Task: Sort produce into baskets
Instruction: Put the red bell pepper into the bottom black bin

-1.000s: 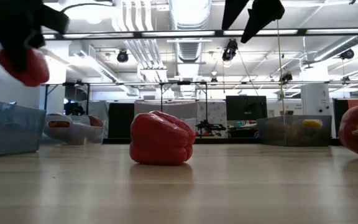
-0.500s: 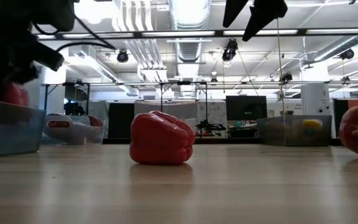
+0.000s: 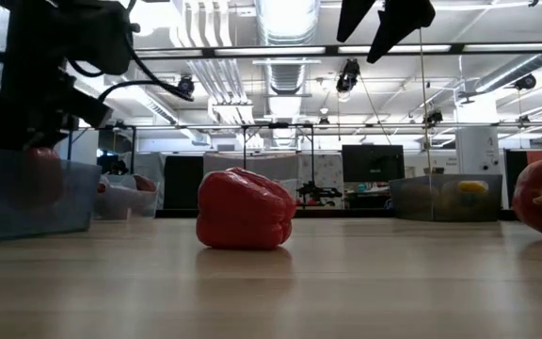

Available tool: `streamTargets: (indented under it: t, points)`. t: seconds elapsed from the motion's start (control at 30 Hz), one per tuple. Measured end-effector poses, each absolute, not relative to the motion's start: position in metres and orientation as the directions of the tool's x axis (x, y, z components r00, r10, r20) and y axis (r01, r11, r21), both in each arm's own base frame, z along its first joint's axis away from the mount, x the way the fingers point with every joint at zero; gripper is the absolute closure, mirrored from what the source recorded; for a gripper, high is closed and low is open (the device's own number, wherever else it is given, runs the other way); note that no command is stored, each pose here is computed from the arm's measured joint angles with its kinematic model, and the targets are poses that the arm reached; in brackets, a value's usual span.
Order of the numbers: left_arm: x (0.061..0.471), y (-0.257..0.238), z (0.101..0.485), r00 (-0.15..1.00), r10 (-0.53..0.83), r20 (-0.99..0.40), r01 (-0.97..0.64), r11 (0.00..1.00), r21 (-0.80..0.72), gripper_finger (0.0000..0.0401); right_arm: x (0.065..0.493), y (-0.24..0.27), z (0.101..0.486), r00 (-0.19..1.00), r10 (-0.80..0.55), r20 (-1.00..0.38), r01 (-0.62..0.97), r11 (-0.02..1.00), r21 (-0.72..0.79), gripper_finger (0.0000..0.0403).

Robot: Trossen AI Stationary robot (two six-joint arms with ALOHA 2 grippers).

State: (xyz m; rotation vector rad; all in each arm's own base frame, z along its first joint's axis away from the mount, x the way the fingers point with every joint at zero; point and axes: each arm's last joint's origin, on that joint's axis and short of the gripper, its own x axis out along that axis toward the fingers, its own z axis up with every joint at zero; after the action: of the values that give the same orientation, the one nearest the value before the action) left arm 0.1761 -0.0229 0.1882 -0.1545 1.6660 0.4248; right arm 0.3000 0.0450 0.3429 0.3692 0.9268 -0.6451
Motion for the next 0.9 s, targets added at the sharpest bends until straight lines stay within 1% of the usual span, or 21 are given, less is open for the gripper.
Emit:
streamTargets:
  t: [0.13, 0.37, 0.43, 0.6, 0.9]
  points:
    - [0.171, -0.022, 0.188, -0.221, 0.162, -0.962, -0.286, 0.932, 0.223, 0.0129, 0.3, 0.045, 0.343, 0.435, -0.352, -0.829, 0.659, 0.752, 0.027, 0.0023]
    - [0.164, -0.018, 0.175, -0.248, 0.272, -0.93, -0.226, 0.917, 0.329, 0.0124, 0.3, 0.046, 0.343, 0.437, -0.336, -0.834, 0.658, 0.752, 0.041, 0.0023]
    - [0.161, -0.017, 0.171, -0.268, 0.272, -0.924, -0.219, 0.917, 0.333, 0.0116, 0.3, 0.046, 0.343, 0.437, -0.32, -0.841, 0.654, 0.754, 0.053, 0.0023]
    - [0.153, -0.018, 0.163, -0.317, 0.214, -0.924, -0.192, 0.94, 0.283, 0.0093, 0.3, 0.047, 0.342, 0.438, -0.297, -0.849, 0.646, 0.76, 0.068, 0.0023]
    - [0.159, -0.019, 0.178, -0.306, 0.219, -0.926, -0.211, 0.933, 0.29, 0.0047, 0.3, 0.048, 0.342, 0.437, -0.281, -0.855, 0.603, 0.797, 0.046, 0.0023]
